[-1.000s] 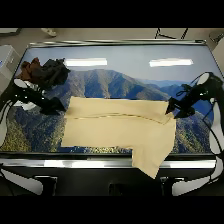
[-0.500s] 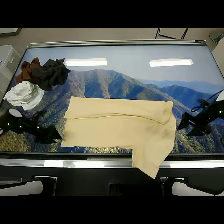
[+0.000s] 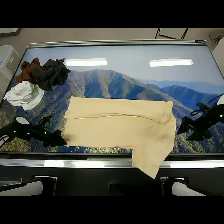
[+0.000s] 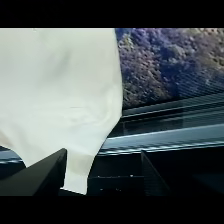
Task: Fold the clothes and pants, and hang the long-sleeved shirts on hangers.
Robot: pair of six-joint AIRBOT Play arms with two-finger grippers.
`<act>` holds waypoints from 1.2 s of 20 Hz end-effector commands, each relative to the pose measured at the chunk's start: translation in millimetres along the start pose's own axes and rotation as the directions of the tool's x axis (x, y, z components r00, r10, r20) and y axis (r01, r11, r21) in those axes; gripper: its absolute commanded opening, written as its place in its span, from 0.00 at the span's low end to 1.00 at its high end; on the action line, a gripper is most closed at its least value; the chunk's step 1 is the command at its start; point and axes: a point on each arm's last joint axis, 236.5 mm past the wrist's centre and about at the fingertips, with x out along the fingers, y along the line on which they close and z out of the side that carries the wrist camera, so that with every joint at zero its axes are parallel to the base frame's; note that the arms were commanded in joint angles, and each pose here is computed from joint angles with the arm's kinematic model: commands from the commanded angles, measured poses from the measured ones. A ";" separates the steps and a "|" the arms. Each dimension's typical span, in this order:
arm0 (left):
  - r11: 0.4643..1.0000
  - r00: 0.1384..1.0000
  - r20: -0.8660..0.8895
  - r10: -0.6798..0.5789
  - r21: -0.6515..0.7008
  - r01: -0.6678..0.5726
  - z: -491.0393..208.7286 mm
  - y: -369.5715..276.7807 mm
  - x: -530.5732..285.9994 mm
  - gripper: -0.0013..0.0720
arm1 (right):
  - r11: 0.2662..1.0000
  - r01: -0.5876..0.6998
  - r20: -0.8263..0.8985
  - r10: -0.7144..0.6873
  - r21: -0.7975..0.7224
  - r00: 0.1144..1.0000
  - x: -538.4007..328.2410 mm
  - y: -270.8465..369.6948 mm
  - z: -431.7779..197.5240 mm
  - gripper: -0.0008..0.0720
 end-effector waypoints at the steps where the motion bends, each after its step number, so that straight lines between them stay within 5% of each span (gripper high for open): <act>1: 1.000 1.000 0.024 0.012 -0.005 -0.012 5.0 1.1 2.0 0.05 | 0.999 0.028 -0.001 -0.028 0.018 1.000 27.9 -12.2 -14.7 0.80; 5: 1.000 1.000 0.024 0.010 0.000 -0.010 4.3 0.1 1.1 0.05 | 0.997 -0.059 -0.086 0.063 0.051 0.994 99.3 -4.5 -49.1 0.86; 11: 1.000 1.000 0.021 0.006 0.009 -0.007 1.0 -3.4 -2.0 0.05 | 0.970 -0.234 -0.116 0.240 0.070 0.964 133.7 29.6 -69.0 0.77; 13: 1.000 1.000 0.028 0.007 0.013 -0.007 1.3 -4.3 -3.6 0.05 | 0.965 -0.248 -0.115 0.257 0.086 0.960 140.2 32.1 -71.9 0.50; 14: 1.000 1.000 0.031 0.007 0.015 -0.008 1.4 -4.7 -4.3 0.05 | 0.965 -0.248 -0.115 0.256 0.085 0.960 139.6 32.0 -71.9 0.20; 15: 1.000 0.999 0.035 0.007 0.016 -0.007 2.0 -5.0 -5.6 0.05 | 0.965 -0.251 -0.117 0.259 0.076 0.959 135.4 33.3 -70.6 0.06; 24: 0.986 0.980 0.201 -0.001 0.165 -0.033 86.7 -68.8 -85.9 0.05 | 0.957 -0.205 0.261 0.255 -0.204 0.931 -30.1 94.1 62.3 0.06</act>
